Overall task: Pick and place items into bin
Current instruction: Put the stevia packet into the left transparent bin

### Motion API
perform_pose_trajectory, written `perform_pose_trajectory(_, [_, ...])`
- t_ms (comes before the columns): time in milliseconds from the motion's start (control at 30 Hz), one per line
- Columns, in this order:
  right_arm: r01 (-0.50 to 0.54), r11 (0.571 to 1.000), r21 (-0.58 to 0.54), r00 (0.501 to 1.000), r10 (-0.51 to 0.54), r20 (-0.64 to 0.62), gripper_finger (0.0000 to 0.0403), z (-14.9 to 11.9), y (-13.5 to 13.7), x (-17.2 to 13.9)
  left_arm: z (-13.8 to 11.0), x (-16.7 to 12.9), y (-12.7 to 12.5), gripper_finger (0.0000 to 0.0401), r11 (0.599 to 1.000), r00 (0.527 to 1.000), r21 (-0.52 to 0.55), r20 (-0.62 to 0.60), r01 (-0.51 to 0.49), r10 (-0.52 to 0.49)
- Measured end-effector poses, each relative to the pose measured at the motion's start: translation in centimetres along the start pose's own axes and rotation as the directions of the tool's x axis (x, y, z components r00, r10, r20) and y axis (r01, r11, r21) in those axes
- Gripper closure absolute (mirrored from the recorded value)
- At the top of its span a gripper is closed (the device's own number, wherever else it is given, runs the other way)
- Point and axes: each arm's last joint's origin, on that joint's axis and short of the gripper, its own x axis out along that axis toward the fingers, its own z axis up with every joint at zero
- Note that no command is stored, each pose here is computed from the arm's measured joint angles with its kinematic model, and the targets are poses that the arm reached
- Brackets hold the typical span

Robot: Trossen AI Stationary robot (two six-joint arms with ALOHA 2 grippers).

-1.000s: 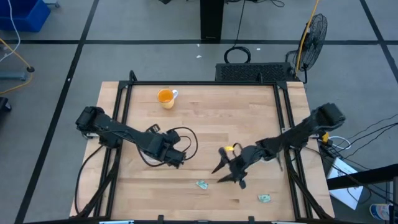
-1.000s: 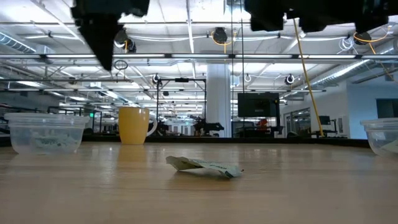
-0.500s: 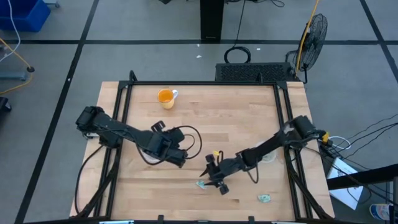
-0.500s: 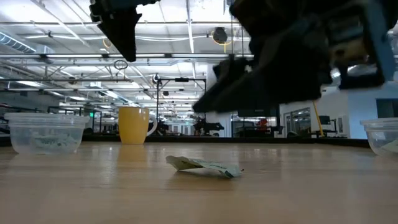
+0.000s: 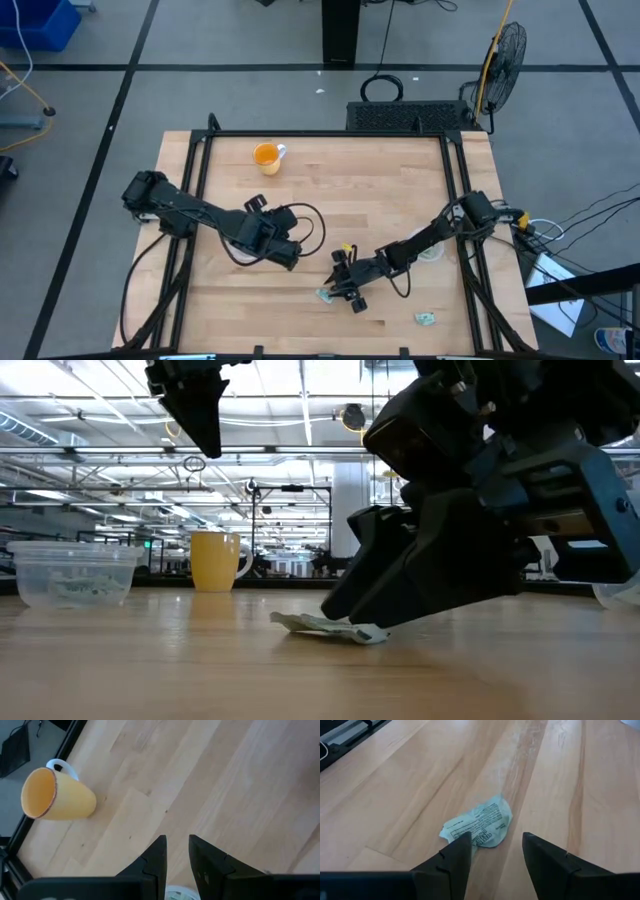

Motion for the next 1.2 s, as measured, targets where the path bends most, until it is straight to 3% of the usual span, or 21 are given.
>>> perform_pose_trajectory(200, [0.003, 1.0, 0.002, 0.993, -0.003, -0.115, 0.0281, -0.9, 0.0, -0.1, 0.0, 0.0, 0.0, 0.0313, 1.0, 1.0, 0.0, -0.001, -0.001, 0.001])
perform_pose_trajectory(500, [-0.005, 1.0, -0.03, 0.994, 0.002, -0.105, 0.0389, -0.8, 0.0, -0.2, 0.0, 0.0, 0.0, 0.0313, 1.0, 1.0, 0.0, -0.001, 0.0, 0.0])
perform_pose_trajectory(800, [0.019, 0.997, -0.079, 1.0, -0.021, -0.023, 0.0401, 0.3, -0.2, -0.6, -0.1, 0.0, 0.0, 0.0313, 1.0, 1.0, 0.011, -0.017, 0.01, -0.01])
perform_pose_trajectory(1000, [0.222, 0.968, -0.115, 0.975, -0.222, 0.013, 0.0402, 2.4, -1.2, -2.6, -0.4, -0.4, -0.8, 0.0313, 0.998, 0.998, -0.022, -0.01, 0.063, -0.063])
perform_pose_trajectory(1200, [0.453, 0.872, -0.185, 0.891, -0.447, 0.075, 0.0402, 4.0, -2.5, -4.0, 0.3, -0.6, -2.9, 0.0313, 0.965, 0.966, -0.087, 0.096, 0.247, -0.239])
